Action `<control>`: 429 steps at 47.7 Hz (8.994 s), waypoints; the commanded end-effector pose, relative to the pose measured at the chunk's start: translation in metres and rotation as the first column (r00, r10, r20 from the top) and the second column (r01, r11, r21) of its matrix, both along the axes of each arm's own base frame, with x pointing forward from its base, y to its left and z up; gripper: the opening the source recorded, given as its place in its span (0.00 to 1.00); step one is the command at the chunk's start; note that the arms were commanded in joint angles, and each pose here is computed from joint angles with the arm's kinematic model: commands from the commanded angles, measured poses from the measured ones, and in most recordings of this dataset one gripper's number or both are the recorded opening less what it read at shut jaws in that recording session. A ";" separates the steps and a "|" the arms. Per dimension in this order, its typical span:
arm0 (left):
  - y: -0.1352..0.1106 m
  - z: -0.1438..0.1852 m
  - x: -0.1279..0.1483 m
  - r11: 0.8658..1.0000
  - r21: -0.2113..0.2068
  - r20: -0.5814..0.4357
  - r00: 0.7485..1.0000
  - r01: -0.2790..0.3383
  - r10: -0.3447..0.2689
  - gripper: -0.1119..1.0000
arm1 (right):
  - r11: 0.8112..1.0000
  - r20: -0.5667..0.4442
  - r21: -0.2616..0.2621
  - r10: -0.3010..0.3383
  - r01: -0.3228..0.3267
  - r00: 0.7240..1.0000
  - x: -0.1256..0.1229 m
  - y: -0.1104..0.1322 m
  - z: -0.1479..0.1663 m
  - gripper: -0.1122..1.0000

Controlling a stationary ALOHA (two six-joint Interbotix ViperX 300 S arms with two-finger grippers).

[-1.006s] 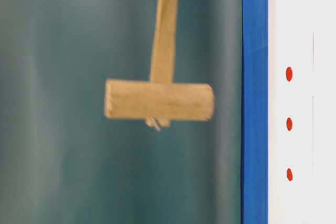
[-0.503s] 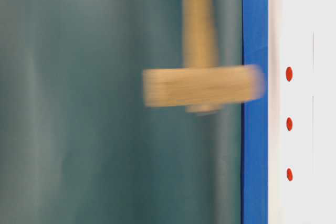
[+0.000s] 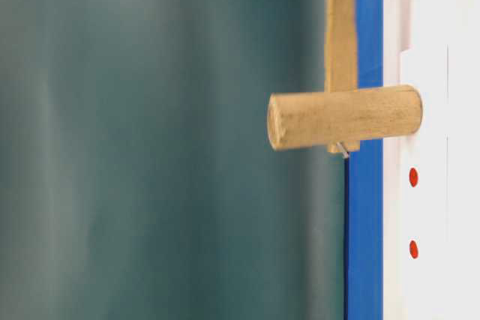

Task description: Hit the mark with a hammer.

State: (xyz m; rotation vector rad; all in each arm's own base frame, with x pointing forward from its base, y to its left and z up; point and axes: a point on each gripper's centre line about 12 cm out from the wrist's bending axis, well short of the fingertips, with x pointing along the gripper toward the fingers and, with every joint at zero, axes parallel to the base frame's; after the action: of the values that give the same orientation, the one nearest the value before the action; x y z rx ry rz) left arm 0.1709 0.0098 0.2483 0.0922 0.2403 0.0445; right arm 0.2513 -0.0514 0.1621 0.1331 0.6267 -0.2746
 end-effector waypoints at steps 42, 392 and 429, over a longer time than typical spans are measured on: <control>0.000 0.002 0.002 1.000 -0.003 0.000 1.000 -0.002 0.002 0.91 | 0.994 0.170 -0.044 0.108 -0.102 0.979 0.045 0.013 0.068 0.12; -0.013 -0.007 0.053 0.365 -0.891 -0.214 0.958 -0.271 0.188 0.92 | 0.980 0.127 -0.079 0.194 -0.185 0.973 0.078 0.031 0.062 0.19; 0.013 -0.011 0.043 0.801 -0.544 -0.164 0.968 -0.250 0.191 0.89 | 0.984 0.197 0.050 0.160 -0.173 0.967 0.094 0.088 0.056 0.19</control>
State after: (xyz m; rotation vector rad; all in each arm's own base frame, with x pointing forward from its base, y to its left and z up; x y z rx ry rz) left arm 0.2118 0.0169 0.2346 -0.5998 0.3640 0.1940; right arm 0.3375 0.0253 0.2035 0.1604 0.5128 -0.0775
